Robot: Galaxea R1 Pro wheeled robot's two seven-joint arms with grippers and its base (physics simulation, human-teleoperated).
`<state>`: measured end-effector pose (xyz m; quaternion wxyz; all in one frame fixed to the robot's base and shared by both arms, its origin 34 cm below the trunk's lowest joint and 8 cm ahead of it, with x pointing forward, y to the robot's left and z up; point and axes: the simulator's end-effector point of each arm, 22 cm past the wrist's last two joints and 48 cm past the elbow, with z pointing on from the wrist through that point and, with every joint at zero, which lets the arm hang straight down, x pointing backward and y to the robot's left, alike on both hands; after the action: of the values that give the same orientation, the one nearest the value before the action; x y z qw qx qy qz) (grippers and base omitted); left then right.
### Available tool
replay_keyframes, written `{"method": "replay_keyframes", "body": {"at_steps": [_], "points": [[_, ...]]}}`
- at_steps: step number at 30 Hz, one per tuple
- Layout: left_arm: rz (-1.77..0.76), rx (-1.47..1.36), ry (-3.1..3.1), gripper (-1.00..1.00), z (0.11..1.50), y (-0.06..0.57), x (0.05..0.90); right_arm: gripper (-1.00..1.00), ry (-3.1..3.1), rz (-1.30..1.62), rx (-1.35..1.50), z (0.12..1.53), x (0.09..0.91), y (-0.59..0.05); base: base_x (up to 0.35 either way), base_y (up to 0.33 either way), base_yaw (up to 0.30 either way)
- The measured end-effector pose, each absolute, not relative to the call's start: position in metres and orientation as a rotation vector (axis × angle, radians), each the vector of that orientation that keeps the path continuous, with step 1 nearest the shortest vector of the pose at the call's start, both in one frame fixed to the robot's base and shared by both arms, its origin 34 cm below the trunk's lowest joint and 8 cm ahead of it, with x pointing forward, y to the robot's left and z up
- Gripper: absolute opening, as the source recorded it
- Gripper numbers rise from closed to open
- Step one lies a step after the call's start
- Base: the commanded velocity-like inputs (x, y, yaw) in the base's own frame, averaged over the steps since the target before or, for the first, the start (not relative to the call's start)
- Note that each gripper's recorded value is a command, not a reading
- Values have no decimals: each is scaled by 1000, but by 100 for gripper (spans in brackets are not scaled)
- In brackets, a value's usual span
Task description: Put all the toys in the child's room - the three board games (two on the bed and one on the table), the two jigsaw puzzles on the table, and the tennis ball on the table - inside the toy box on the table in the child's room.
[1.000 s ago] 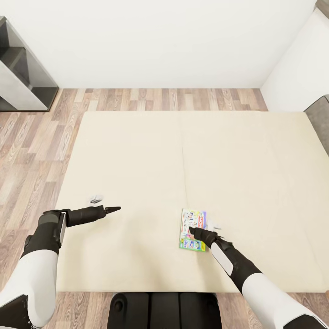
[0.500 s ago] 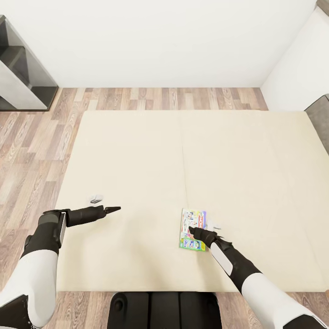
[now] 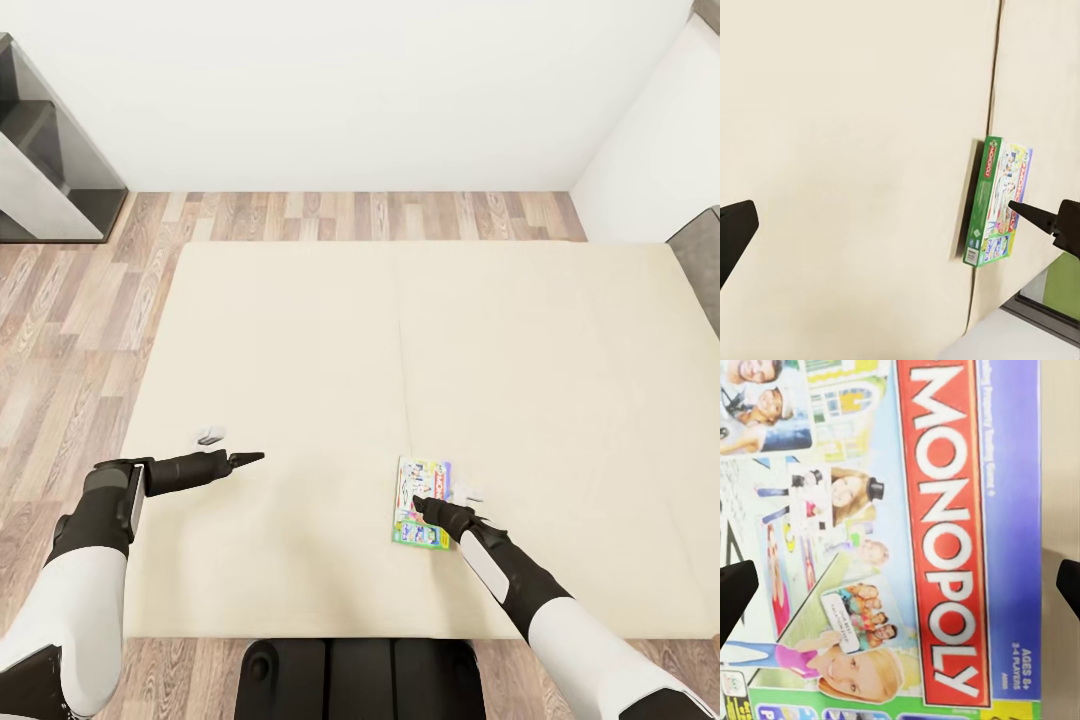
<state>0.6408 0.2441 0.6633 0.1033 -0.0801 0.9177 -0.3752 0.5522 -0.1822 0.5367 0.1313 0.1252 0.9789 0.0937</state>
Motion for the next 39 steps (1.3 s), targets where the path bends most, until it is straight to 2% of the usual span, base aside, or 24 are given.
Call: {"method": "replay_keyframes", "body": {"at_steps": [39], "points": [[-1106, -235, 2707, 100, 663, 244, 641, 100, 2841, 273, 362, 537, 553, -181, 0, 11, 0]]}}
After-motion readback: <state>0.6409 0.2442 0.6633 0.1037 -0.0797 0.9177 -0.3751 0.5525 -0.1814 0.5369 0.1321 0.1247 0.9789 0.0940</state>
